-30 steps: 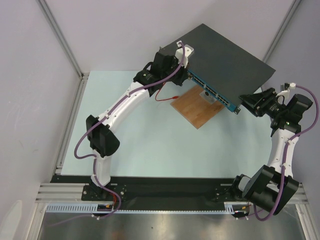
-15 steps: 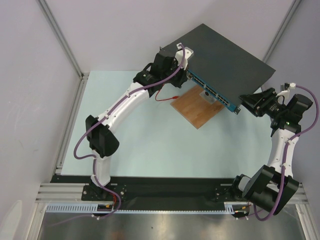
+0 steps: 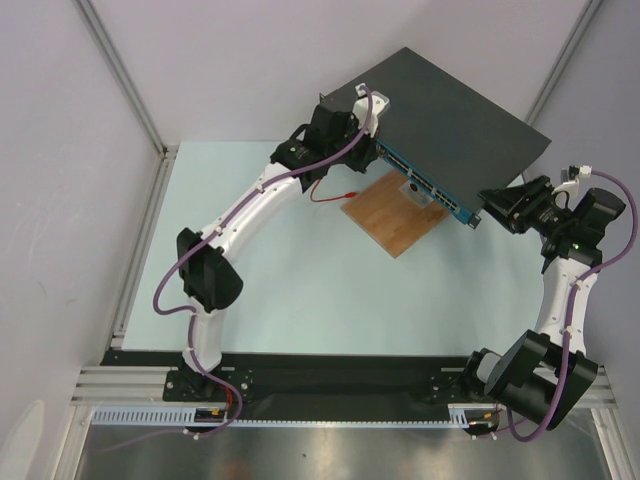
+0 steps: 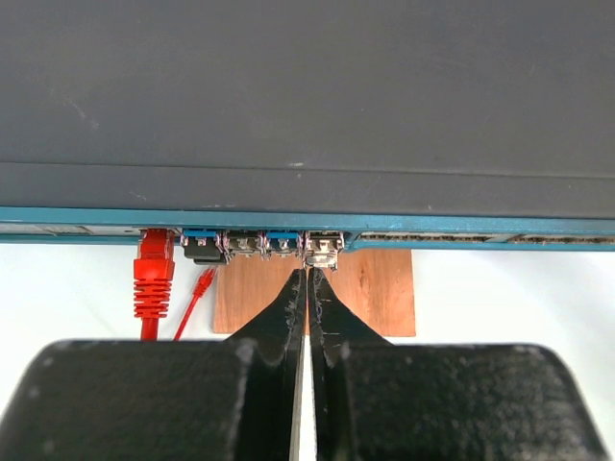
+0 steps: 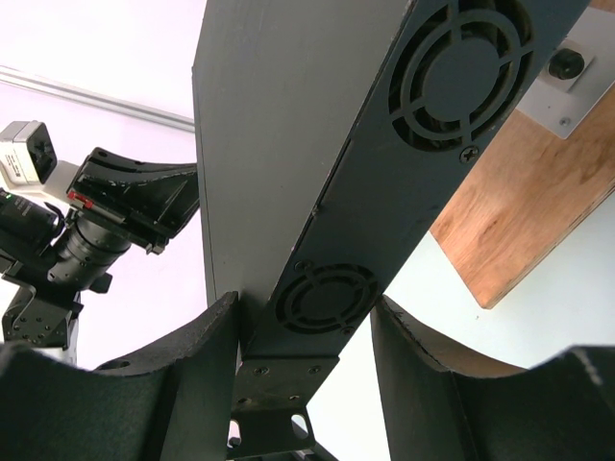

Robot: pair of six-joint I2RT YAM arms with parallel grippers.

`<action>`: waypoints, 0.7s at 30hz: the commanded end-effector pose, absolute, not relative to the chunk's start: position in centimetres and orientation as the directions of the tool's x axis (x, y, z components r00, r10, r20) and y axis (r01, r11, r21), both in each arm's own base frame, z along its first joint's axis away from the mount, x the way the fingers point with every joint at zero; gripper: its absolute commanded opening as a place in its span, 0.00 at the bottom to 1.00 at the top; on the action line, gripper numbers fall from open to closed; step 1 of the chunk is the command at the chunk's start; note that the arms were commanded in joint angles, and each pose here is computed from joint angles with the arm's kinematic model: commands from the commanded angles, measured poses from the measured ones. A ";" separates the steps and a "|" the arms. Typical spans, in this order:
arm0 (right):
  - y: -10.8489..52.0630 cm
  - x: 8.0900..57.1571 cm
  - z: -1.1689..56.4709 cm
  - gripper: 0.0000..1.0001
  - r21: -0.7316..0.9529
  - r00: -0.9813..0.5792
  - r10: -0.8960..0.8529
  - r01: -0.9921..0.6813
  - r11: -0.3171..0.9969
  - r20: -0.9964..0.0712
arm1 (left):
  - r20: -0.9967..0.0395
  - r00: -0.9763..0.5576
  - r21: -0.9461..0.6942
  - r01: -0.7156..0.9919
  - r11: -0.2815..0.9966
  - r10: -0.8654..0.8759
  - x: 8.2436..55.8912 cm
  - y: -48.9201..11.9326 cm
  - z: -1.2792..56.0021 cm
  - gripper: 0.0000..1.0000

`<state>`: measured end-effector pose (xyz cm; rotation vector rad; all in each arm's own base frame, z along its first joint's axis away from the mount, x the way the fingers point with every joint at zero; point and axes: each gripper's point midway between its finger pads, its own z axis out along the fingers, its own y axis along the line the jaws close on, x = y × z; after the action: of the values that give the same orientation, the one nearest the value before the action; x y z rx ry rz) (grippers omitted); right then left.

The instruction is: Insert the plug into the switch port

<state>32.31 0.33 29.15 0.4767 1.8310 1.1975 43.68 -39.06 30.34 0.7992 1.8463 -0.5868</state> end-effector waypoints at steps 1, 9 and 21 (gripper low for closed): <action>-0.2 33.1 29.6 0.00 0.792 -0.500 0.630 -0.228 0.567 -0.594 | -0.948 -0.261 -0.083 0.752 0.653 0.181 44.0 -40.3 32.6 0.06; -0.3 33.1 29.5 0.00 0.794 -0.501 0.632 -0.223 0.566 -0.591 | -0.955 -0.281 -0.149 0.733 0.664 0.096 44.7 -41.5 32.3 0.09; -0.4 33.4 29.2 0.00 0.798 -0.504 0.635 -0.216 0.563 -0.585 | -0.984 -0.163 -0.157 0.654 0.740 -0.065 46.2 -41.4 33.6 0.14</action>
<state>32.36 0.28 29.09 0.4744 1.8330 1.2023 45.16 -40.99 26.19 0.6159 1.8517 -0.6281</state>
